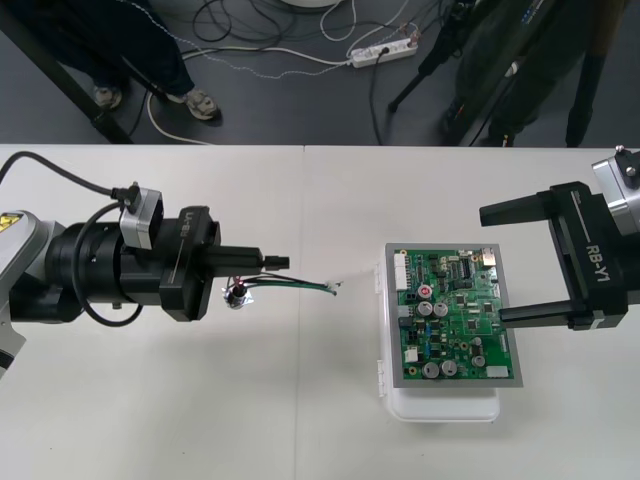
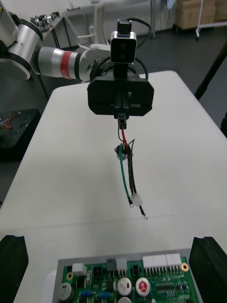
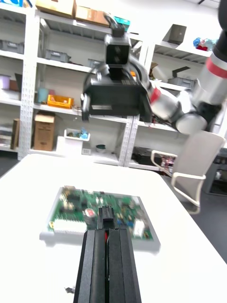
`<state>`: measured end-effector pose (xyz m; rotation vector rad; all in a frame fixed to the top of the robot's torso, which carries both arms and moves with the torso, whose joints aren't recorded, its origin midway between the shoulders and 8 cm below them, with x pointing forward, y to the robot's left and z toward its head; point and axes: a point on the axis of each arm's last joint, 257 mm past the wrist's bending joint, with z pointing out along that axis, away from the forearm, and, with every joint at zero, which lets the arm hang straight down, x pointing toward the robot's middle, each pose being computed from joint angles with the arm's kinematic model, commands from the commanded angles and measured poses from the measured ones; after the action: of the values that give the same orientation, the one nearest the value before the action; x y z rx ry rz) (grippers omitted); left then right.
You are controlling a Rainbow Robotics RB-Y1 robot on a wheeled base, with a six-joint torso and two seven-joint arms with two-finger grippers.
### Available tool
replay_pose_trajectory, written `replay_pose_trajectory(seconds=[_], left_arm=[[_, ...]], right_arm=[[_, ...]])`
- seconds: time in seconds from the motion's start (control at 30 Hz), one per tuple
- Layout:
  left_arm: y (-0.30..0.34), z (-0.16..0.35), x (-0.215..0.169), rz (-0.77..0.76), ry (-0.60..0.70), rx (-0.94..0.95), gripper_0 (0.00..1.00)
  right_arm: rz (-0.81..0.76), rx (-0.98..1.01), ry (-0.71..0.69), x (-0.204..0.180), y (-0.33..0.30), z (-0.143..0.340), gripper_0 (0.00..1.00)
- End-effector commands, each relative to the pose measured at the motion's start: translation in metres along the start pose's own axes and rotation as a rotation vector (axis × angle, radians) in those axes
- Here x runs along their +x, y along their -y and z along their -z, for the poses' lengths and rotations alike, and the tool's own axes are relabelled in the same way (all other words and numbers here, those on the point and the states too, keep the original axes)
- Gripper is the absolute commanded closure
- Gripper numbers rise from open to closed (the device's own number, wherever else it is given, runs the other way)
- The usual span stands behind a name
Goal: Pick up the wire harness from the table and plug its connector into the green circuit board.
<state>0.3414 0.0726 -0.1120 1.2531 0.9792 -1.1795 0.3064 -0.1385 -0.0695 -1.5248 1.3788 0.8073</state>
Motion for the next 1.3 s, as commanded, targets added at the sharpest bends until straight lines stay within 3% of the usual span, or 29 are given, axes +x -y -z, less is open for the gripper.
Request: replay_pose_trajectory(seconds=[0.03, 0.4, 0.67, 0.9, 1.07, 1.3], left_arm=[[0.006, 0.009, -0.006, -0.081, 0.045, 0.070, 1.00], [-0.004, 0.016, 0.047, -0.143, 0.005, 0.009, 1.00], [0.003, 0.006, 0.088, -0.197, -0.014, 0.018, 1.00], [0.008, -0.001, 0.113, -0.228, -0.020, 0.015, 1.00], [0.009, -0.010, 0.128, -0.254, -0.018, 0.010, 1.00], [0.005, -0.026, 0.140, -0.291, -0.004, -0.006, 1.00]], right_arm=[[0.081, 0.026, -0.206, 0.007, 0.004, 0.025, 0.00], [0.252, 0.141, -0.574, 0.050, 0.028, 0.051, 0.00], [0.328, 0.113, -0.818, 0.101, 0.033, 0.057, 0.00], [0.355, 0.126, -0.923, 0.126, 0.043, 0.066, 0.00], [0.358, 0.130, -1.069, 0.167, 0.052, 0.079, 0.00], [0.255, 0.121, -1.086, 0.198, 0.053, 0.087, 0.00]])
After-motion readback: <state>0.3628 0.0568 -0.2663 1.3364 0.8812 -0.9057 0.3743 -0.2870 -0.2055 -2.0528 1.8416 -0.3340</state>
